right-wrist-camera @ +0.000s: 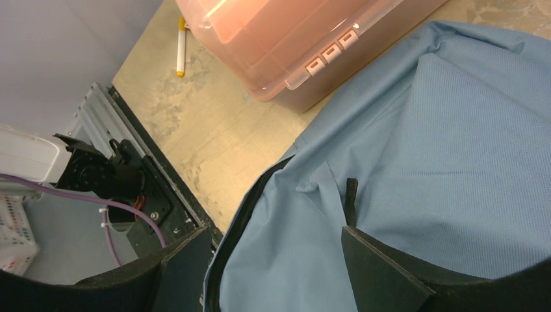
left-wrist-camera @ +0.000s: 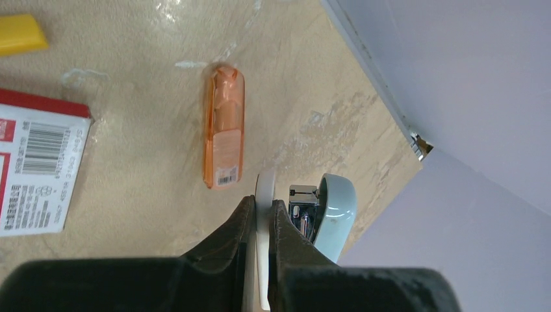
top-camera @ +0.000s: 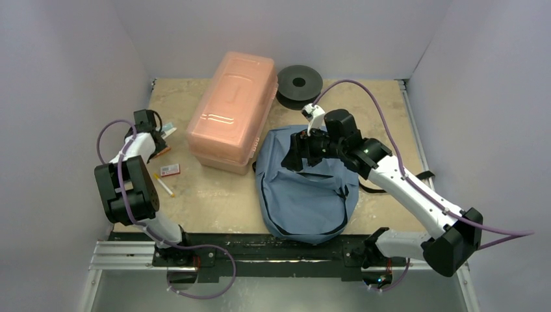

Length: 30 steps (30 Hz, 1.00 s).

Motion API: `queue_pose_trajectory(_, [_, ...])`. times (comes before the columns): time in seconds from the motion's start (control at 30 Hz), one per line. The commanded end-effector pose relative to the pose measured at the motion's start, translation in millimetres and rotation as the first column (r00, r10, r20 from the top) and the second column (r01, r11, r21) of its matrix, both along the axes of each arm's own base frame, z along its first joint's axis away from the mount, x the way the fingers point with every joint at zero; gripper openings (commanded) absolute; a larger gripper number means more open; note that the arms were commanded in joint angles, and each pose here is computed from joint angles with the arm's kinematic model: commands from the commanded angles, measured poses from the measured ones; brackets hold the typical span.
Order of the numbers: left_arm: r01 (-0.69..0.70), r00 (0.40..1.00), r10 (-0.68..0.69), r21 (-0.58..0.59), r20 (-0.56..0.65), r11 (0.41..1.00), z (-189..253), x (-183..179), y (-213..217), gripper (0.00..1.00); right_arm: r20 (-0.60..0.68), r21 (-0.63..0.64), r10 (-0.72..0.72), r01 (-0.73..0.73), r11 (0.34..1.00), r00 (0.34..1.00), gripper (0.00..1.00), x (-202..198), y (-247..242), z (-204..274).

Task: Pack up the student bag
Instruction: Adjust the stationery at the center of the board.

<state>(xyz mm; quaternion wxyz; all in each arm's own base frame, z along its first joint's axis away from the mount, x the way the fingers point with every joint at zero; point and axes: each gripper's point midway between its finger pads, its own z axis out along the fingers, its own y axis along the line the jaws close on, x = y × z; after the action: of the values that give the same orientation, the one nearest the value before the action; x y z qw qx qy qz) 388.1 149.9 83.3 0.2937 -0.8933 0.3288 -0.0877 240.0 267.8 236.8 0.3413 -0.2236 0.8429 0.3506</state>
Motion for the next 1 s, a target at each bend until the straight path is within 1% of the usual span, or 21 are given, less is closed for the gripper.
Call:
queue_pose_trajectory(0.0, [-0.232,0.969,0.230,0.013,0.091,0.973,16.6,11.0,21.0,0.00,0.032,-0.006,0.036,-0.036,0.999,0.999,0.77,2.8,4.2,13.6])
queue_pose_trajectory(0.07, [-0.241,0.968,0.238,0.037,0.081,0.970,19.7,14.2,21.8,0.00,0.018,-0.021,0.047,-0.047,0.999,0.999,0.77,4.1,6.1,9.6])
queue_pose_trajectory(0.17, [-0.252,0.967,0.249,0.042,0.060,0.967,17.7,18.2,18.0,0.00,0.012,-0.036,0.053,-0.053,0.998,0.999,0.77,6.4,7.0,6.0])
queue_pose_trajectory(0.23, [-0.271,0.962,0.267,0.100,0.052,0.957,19.4,15.1,18.7,0.00,0.010,-0.047,0.059,-0.059,0.997,0.998,0.77,7.3,7.9,5.1])
queue_pose_trajectory(0.33, [-0.282,0.958,0.286,0.164,0.004,0.945,20.3,8.3,15.1,0.00,0.012,-0.065,0.071,-0.070,0.995,0.997,0.77,7.4,8.7,4.1])
queue_pose_trajectory(0.43, [-0.291,0.952,0.305,0.255,-0.016,0.922,23.4,2.4,17.1,0.00,0.009,-0.072,0.090,-0.089,0.993,0.996,0.76,5.0,12.4,2.6])
queue_pose_trajectory(0.6, [-0.312,0.944,0.330,0.320,-0.003,0.895,20.7,-3.0,16.0,0.00,-0.006,-0.093,0.123,-0.123,0.988,0.992,0.76,0.5,20.4,-5.1])
queue_pose_trajectory(0.67, [-0.317,0.942,0.334,0.318,0.000,0.894,17.1,-3.1,12.8,0.00,-0.014,-0.096,0.129,-0.130,0.987,0.992,0.76,0.9,22.6,-7.9])
queue_pose_trajectory(0.73, [-0.330,0.938,0.346,0.293,-0.002,0.897,11.2,-2.5,9.8,0.00,-0.020,-0.104,0.131,-0.133,0.986,0.991,0.76,2.7,23.5,-9.7])
queue_pose_trajectory(0.8, [-0.342,0.936,0.352,0.273,0.013,0.899,5.7,5.0,9.4,0.00,-0.028,-0.111,0.131,-0.133,0.985,0.991,0.76,4.2,24.2,-11.6])
queue_pose_trajectory(0.9, [-0.359,0.932,0.361,0.183,0.028,0.915,-17.4,12.7,5.1,0.00,-0.032,-0.117,0.129,-0.132,0.984,0.991,0.76,6.4,25.7,-13.7])
queue_pose_trajectory(0.97, [-0.382,0.924,0.376,0.132,0.071,0.915,-28.7,17.5,6.0,0.00,-0.037,-0.123,0.128,-0.131,0.984,0.991,0.76,8.0,26.0,-16.1])
